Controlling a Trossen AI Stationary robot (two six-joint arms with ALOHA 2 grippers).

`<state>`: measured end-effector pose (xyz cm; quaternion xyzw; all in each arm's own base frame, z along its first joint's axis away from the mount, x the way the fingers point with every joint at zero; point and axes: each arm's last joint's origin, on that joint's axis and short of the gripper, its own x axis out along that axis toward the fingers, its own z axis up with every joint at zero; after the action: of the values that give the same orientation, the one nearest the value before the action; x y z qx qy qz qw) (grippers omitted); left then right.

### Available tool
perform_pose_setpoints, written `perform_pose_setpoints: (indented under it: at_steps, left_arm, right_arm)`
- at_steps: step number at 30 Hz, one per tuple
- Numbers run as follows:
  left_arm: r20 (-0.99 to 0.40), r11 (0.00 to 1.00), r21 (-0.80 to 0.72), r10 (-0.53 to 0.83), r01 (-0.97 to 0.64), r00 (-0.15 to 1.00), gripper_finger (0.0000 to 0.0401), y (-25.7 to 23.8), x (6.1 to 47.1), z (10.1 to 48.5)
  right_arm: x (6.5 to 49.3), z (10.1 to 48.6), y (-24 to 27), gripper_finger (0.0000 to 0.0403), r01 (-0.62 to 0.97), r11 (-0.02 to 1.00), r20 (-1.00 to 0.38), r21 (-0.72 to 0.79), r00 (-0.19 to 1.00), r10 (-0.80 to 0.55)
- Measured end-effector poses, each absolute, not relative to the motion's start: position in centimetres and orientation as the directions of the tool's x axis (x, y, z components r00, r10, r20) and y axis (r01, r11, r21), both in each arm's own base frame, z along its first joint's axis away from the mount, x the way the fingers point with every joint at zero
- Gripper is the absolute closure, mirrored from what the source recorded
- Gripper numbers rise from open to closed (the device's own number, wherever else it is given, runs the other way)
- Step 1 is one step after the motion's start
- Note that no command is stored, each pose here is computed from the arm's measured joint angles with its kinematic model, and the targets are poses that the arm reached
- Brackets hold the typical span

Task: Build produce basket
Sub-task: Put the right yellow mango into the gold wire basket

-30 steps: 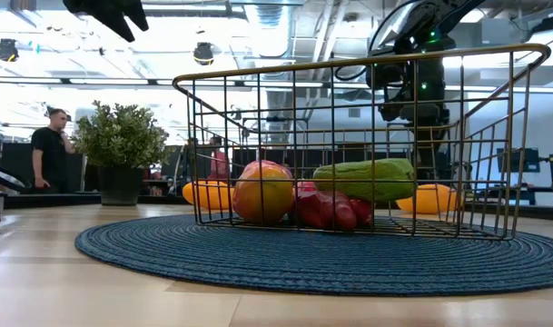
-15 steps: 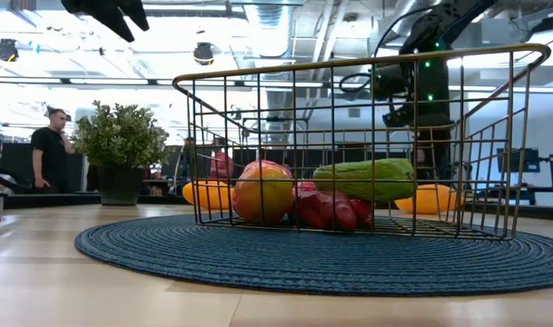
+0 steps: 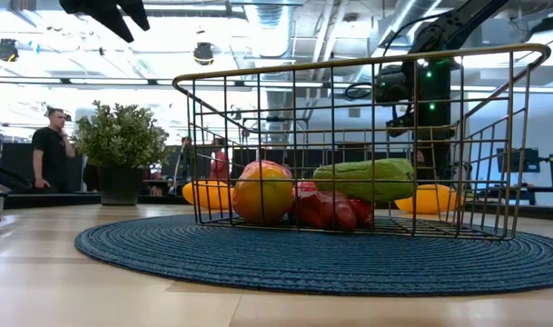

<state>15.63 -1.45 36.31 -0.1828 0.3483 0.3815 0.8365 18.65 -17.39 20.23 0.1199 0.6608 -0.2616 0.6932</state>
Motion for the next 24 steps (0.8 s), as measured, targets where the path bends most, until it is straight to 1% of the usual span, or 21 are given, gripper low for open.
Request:
perform_pose_setpoints:
  at_steps: [4, 13, 24]
  left_arm:
    - [-0.722, 0.641, -0.041, 0.511, -0.766, 0.466, 0.0161, -1.44, 15.63, 36.31]
    - [-0.718, 0.639, -0.037, 0.518, -0.768, 0.465, 0.0161, -1.43, 15.64, 36.32]
    - [-0.718, 0.639, -0.037, 0.518, -0.768, 0.465, 0.0161, -1.43, 15.64, 36.32]
  right_arm:
    - [18.3, 20.23, -17.8, 0.0132, 0.539, 0.825, -0.98, -0.172, -0.006, -0.2]
    - [18.9, 20.34, -18.18, 0.0132, 0.547, 0.827, -0.974, -0.13, 0.084, -0.209]
    - [18.66, 19.84, -17.95, 0.0132, 0.551, 0.825, -0.979, -0.124, 0.07, -0.194]
